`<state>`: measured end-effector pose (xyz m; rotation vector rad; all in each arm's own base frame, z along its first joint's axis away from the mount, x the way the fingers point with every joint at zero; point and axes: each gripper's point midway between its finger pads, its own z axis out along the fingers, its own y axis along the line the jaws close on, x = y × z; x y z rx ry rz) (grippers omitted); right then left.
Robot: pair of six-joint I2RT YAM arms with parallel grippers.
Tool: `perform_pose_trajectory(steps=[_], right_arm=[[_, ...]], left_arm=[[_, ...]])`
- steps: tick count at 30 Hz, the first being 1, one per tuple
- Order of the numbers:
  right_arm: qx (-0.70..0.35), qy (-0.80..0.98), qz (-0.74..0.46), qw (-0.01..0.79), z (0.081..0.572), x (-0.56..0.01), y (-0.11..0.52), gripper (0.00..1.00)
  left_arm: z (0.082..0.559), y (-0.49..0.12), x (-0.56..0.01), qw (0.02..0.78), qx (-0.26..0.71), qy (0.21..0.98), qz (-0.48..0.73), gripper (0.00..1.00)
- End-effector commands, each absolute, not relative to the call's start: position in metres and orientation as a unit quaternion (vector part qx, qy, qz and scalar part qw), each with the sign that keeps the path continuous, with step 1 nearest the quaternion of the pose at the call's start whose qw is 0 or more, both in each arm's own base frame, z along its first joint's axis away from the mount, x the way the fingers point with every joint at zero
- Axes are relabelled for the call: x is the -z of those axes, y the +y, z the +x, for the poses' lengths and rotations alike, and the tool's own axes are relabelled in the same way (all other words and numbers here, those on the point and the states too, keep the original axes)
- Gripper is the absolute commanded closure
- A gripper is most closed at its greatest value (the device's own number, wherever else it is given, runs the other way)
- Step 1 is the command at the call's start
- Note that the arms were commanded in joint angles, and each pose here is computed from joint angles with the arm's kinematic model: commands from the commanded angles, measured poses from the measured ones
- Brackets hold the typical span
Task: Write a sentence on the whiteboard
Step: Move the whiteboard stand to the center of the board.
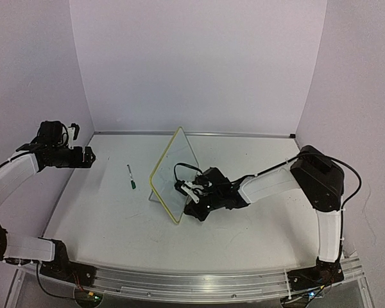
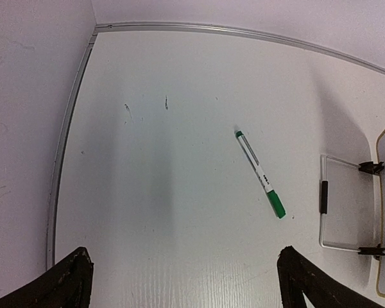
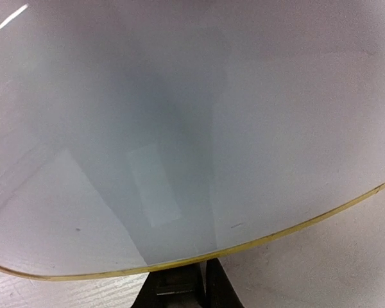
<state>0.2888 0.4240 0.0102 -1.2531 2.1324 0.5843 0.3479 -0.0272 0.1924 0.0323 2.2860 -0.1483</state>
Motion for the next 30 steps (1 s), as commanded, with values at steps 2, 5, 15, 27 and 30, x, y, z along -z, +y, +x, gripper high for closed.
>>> perform_pose_trajectory(steps=[2,5,15,27,30], right_arm=[[-0.160,0.839,-0.399,0.332,0.300,-0.002,0.414,0.91],[-0.137,0.859,-0.344,0.355,0.307,-0.007,0.409,1.00],[-0.011,0.912,-0.147,0.382,0.336,-0.007,0.381,1.00],[0.054,0.914,0.018,0.401,0.359,-0.003,0.381,1.00],[0.048,0.915,0.039,0.399,0.362,0.001,0.386,1.00]], left_arm=[[0.353,-0.027,-0.204,0.426,0.055,0.903,0.021,0.00],[0.353,-0.028,-0.205,0.427,0.057,0.902,0.022,0.00],[0.350,-0.033,-0.212,0.434,0.073,0.897,0.024,0.01],[0.349,-0.036,-0.216,0.436,0.084,0.896,0.024,0.01],[0.349,-0.036,-0.216,0.435,0.086,0.896,0.021,0.01]])
